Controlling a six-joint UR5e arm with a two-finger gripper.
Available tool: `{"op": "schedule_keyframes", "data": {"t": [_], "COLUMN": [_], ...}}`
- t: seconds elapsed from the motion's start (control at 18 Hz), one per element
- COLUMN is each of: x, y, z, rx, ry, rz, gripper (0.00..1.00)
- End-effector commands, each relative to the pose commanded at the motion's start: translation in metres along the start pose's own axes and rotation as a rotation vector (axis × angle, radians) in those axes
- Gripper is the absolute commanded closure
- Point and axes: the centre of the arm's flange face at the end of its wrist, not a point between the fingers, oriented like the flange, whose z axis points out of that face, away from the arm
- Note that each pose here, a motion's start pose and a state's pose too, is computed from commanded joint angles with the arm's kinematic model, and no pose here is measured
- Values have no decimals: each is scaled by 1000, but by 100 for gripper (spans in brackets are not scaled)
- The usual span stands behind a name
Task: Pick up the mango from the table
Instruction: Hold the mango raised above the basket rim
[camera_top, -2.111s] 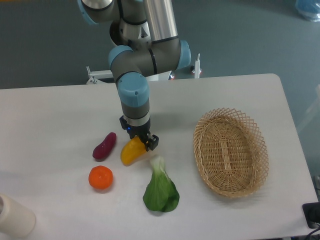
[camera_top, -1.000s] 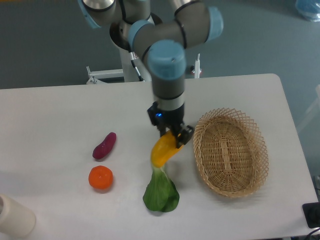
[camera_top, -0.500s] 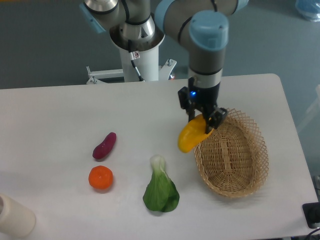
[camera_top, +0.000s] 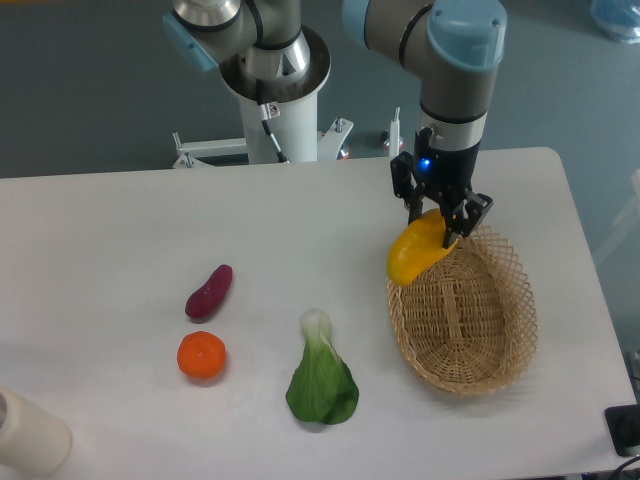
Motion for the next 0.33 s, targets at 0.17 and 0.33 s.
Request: {"op": "schedule_keyframes", "data": {"t": [0.17,0.33], "x": [0,1], "y": [-1,-3], "z": [0,0], "rx": [0,3], "ry": [-1,-1], "rz": [0,3], "gripper": [41,41]}}
